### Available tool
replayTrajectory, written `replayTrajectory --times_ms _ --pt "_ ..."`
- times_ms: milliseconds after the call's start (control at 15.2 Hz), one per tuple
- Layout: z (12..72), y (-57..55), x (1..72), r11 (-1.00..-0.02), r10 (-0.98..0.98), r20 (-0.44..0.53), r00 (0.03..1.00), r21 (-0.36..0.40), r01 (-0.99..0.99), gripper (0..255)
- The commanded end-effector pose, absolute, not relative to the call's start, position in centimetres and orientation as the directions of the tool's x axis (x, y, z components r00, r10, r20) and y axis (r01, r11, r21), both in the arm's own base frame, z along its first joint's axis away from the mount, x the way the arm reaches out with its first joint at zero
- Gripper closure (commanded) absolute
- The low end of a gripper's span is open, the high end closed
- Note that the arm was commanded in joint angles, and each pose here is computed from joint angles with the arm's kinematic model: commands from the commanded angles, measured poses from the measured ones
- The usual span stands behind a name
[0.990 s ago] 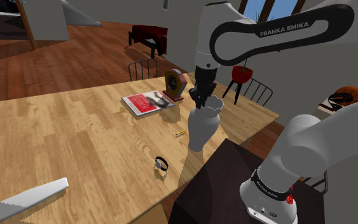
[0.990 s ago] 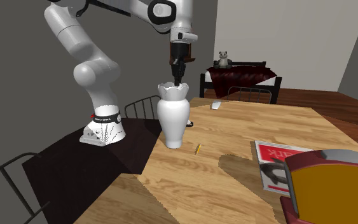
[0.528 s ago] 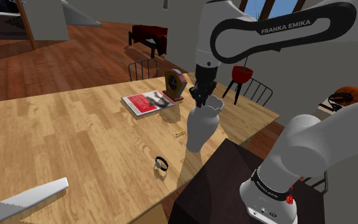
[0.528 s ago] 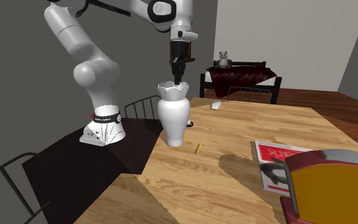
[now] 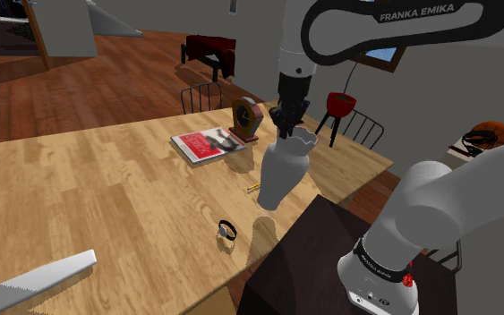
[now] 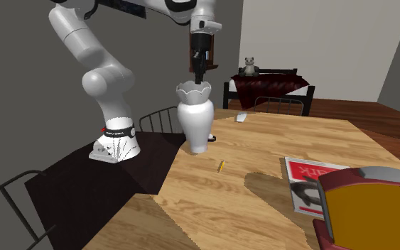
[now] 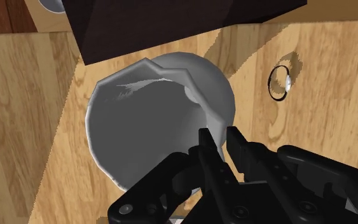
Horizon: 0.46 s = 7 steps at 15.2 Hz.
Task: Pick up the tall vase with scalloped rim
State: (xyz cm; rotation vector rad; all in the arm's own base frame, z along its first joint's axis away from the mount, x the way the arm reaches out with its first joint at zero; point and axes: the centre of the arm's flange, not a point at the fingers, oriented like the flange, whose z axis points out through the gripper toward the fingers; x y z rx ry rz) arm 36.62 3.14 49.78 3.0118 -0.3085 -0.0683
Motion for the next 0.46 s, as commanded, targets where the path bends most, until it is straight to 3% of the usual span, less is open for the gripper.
replayTrajectory --times_ms 0,396 --pt "50.9 3.2 36.4 -0.973 -0.204 -0.032 0.978 0.117 -0.199 255" --pt "53.1 3.2 36.4 -0.973 -0.204 -0.032 0.978 0.117 -0.199 255"
